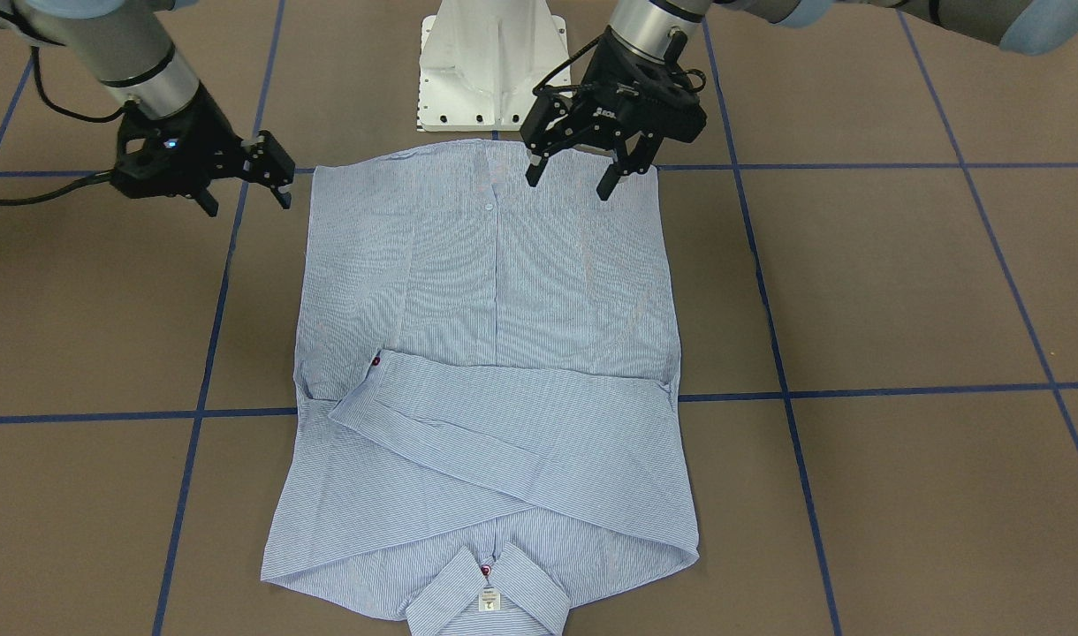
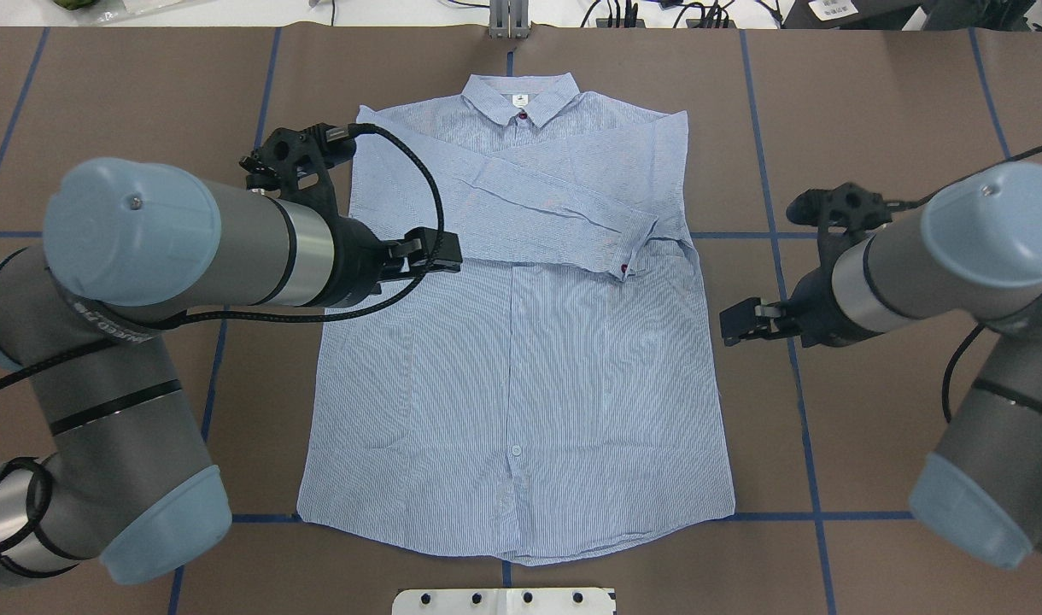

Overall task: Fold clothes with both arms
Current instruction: 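Move both grippers to the shirt's side edges near the hem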

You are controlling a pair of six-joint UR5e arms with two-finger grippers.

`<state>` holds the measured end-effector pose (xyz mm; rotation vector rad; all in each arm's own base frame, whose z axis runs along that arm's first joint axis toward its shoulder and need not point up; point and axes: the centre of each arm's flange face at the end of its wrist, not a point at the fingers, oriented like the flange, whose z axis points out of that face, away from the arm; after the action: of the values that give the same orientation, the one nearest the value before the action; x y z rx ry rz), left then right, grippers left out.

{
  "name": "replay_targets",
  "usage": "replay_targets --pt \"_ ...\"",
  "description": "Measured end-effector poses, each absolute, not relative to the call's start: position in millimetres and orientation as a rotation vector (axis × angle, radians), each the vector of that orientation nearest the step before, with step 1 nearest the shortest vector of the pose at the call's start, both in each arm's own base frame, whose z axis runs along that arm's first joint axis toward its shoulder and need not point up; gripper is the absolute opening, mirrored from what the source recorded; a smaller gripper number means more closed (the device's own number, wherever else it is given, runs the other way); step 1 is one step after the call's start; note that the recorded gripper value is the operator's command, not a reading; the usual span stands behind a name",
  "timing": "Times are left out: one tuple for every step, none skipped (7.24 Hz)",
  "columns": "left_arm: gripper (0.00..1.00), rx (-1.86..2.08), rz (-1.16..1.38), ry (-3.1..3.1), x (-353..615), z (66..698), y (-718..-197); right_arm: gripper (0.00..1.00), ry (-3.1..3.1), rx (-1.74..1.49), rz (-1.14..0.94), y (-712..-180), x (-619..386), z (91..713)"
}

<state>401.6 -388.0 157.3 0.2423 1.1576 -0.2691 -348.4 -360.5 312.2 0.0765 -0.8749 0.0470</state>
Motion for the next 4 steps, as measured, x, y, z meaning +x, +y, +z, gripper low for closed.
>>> replay_targets --pt "1.00 0.249 -0.259 1.112 390.9 180.0 -384.2 1.00 -0.858 0.067 0.062 -333.9 -376.6 312.6" --pt "1.00 0.254 -0.250 1.084 383.4 195.6 -380.1 0.98 -0.842 0.047 0.054 -312.0 -395.3 318.0" --pt "1.00 0.254 -0.244 1.072 381.1 202.6 -377.1 0.96 -0.819 0.025 0.036 -294.9 -407.3 328.6" --pt "1.00 0.256 -0.243 1.066 381.4 205.4 -375.4 0.94 -0.794 0.003 0.019 -283.4 -416.4 341.2"
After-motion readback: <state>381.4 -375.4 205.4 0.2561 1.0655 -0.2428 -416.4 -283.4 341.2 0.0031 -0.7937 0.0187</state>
